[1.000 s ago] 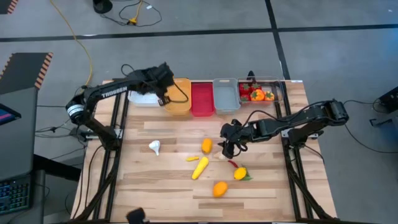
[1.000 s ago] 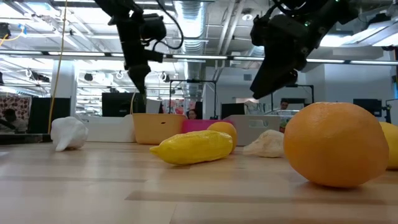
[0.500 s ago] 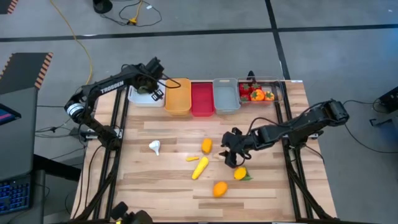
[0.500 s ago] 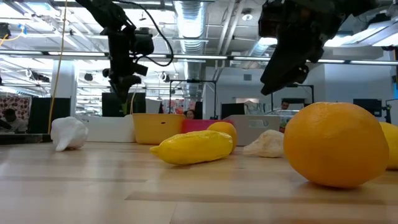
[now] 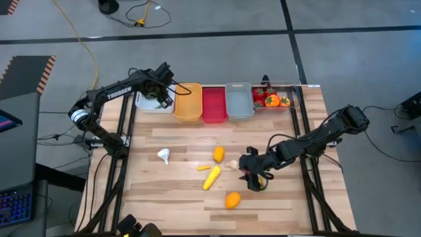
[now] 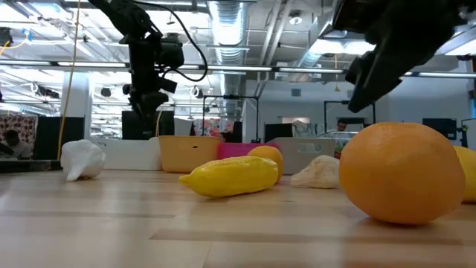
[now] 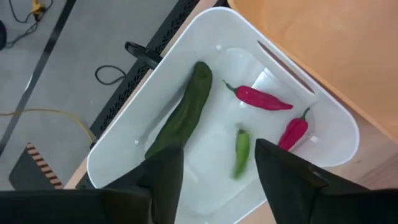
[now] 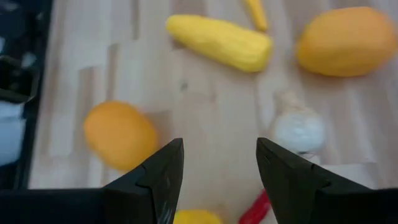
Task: Sort produce into baskets
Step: Put the yellow lemon into the gray bin
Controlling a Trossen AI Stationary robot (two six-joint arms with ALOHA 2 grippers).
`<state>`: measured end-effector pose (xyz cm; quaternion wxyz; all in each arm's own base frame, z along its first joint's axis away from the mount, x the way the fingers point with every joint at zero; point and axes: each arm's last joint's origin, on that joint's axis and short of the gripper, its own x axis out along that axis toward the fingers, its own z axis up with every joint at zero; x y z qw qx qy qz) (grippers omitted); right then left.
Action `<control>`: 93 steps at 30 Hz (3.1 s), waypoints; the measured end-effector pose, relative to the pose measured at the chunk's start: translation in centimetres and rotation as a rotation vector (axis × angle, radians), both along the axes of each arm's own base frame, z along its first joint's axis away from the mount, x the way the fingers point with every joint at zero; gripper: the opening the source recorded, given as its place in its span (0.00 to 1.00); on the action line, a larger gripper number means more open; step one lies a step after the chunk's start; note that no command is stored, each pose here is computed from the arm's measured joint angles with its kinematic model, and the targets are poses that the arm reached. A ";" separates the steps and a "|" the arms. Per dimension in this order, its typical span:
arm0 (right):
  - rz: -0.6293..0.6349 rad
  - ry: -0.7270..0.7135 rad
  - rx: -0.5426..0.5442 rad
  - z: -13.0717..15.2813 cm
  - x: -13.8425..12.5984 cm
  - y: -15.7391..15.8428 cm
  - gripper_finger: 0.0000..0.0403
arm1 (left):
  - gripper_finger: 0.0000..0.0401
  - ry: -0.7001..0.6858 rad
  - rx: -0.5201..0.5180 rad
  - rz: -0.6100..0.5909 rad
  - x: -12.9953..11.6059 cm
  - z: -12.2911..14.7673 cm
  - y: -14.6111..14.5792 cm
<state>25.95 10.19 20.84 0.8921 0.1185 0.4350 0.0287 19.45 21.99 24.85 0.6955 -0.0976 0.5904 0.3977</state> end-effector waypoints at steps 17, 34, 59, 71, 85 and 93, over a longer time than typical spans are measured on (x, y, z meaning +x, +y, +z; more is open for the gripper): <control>0.040 -0.005 -0.003 0.0 -0.1 0.4 0.57 | 0.49 -0.032 -0.025 -0.014 0.1 0.0 0.0; 0.040 -0.005 -0.003 0.0 -0.1 0.4 0.71 | 0.49 -0.032 -0.025 -0.014 0.1 0.0 0.0; 0.126 0.220 -0.095 -1.5 -3.2 2.7 0.88 | 0.49 -0.033 -0.025 -0.014 0.1 0.0 0.0; 0.201 0.354 -0.228 -5.9 -2.5 4.0 0.85 | 0.49 -0.032 -0.025 -0.014 0.1 0.0 0.0; 0.201 0.298 -0.201 -4.8 -2.4 4.0 0.58 | 0.49 -0.035 -0.023 -0.014 0.1 0.0 0.0; 0.154 0.182 -0.192 -1.8 -1.2 3.8 0.55 | 0.49 -0.036 -0.024 -0.020 0.2 0.0 0.0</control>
